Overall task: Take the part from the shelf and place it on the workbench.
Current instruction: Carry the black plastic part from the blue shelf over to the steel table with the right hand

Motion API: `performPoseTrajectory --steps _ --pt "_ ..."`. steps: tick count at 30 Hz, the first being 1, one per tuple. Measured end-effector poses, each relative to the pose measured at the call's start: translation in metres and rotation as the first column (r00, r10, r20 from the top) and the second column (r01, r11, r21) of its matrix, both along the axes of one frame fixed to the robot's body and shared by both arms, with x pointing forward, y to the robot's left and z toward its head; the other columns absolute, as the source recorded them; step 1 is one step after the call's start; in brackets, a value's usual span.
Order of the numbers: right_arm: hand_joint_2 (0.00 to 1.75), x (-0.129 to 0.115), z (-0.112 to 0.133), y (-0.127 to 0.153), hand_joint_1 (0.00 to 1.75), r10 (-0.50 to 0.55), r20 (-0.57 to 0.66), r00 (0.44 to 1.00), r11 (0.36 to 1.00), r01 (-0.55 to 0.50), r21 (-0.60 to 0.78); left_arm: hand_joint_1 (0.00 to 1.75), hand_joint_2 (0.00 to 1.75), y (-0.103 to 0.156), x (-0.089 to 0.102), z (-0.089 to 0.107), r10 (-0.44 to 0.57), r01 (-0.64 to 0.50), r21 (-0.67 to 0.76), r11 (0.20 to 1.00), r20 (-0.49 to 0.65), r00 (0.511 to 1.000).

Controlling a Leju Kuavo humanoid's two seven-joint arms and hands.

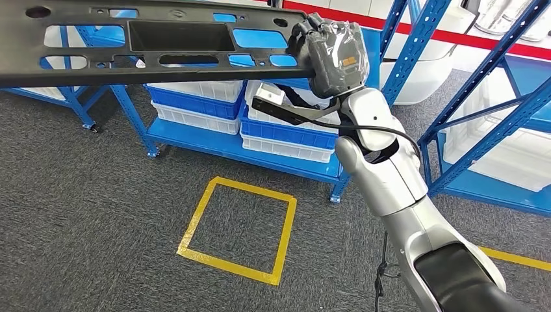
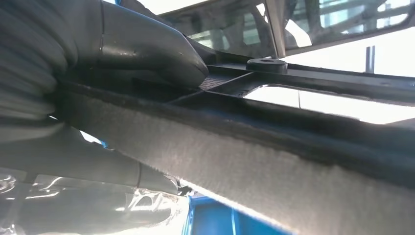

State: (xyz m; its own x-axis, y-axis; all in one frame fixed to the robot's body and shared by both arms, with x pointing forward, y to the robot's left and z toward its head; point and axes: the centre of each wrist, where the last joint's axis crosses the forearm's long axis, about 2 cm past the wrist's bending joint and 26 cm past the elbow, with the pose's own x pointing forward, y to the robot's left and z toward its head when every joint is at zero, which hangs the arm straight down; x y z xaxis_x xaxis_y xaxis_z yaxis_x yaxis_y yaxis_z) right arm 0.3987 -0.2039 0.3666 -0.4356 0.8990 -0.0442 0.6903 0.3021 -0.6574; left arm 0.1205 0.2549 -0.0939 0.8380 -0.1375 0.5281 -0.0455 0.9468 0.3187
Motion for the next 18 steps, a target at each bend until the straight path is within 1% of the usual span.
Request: performPoseTrajectory --steps 3,8,18 --pt "1.75 -0.001 -0.005 0.0 1.75 -0.012 -0.013 1.0 1.0 0.012 -0.011 0.0 1.75 -0.001 0.001 0.0 -0.002 0.002 0.0 1.0 -0.001 1.0" --pt "1.75 -0.003 -0.002 0.004 1.75 -0.006 -0.002 1.0 1.0 0.006 -0.013 0.0 1.75 -0.007 0.004 0.002 0.003 -0.003 -0.01 1.0 0.004 1.0" --pt "1.75 -0.006 -0.001 0.017 1.75 0.021 -0.003 1.0 1.0 -0.021 -0.011 0.0 1.75 0.001 0.002 0.0 0.027 -0.027 0.004 1.0 0.002 1.0"
